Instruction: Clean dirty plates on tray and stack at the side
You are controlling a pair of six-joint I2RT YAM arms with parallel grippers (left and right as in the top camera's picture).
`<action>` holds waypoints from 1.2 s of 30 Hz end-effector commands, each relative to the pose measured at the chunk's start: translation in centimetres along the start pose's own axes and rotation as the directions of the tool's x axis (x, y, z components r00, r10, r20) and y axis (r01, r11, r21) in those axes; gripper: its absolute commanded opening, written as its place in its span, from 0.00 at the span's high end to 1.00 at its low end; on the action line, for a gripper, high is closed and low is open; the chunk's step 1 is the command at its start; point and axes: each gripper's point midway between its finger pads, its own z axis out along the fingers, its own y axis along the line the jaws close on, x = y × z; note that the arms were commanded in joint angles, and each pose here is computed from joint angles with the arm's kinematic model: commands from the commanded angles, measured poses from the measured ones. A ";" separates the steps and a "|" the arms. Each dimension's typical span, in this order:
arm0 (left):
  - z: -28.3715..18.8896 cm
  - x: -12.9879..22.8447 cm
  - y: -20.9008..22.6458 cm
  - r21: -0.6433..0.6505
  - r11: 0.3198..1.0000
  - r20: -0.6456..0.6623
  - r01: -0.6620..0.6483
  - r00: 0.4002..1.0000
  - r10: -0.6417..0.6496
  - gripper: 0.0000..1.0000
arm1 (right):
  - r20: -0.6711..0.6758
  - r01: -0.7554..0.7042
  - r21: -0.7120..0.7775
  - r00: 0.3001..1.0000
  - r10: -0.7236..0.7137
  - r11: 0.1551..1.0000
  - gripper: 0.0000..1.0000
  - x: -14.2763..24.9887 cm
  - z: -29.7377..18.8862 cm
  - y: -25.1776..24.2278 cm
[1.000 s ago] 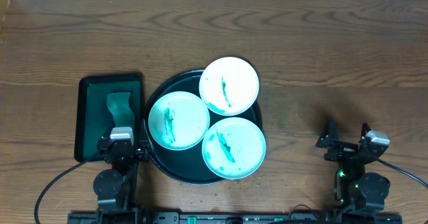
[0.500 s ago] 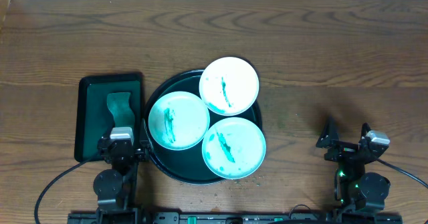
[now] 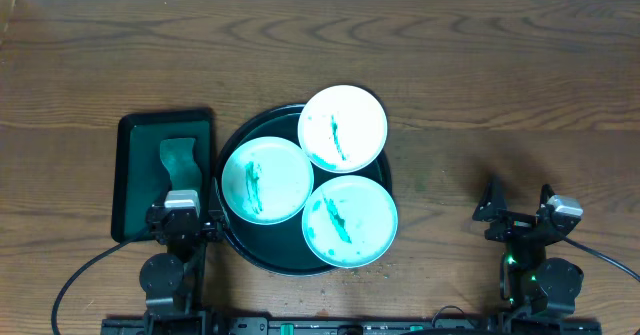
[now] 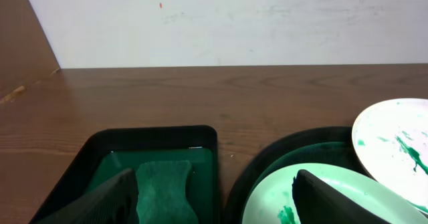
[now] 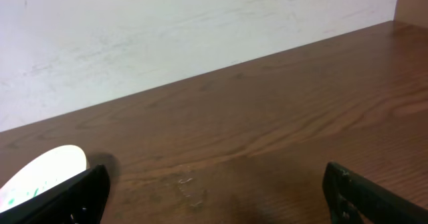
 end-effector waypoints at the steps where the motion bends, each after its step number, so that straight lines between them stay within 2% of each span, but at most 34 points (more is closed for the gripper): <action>1: 0.2 1.6 -0.1 0.001 1.000 -0.037 -0.010 0.999 0.010 0.26 | 0.001 0.008 -0.002 1.000 -0.008 1.000 0.01 0.1 0.0 0.0; 28: 0.2 1.6 -0.1 0.000 1.000 -0.037 -0.010 0.999 0.010 0.25 | 0.009 0.004 0.026 1.000 -0.004 1.000 0.01 -0.1 0.0 -0.5; 36: 0.0 0.4 0.2 -0.016 0.991 -0.047 0.134 0.990 -0.135 0.26 | 0.018 0.015 -0.140 1.000 -0.013 0.990 0.01 -1.2 -0.3 2.6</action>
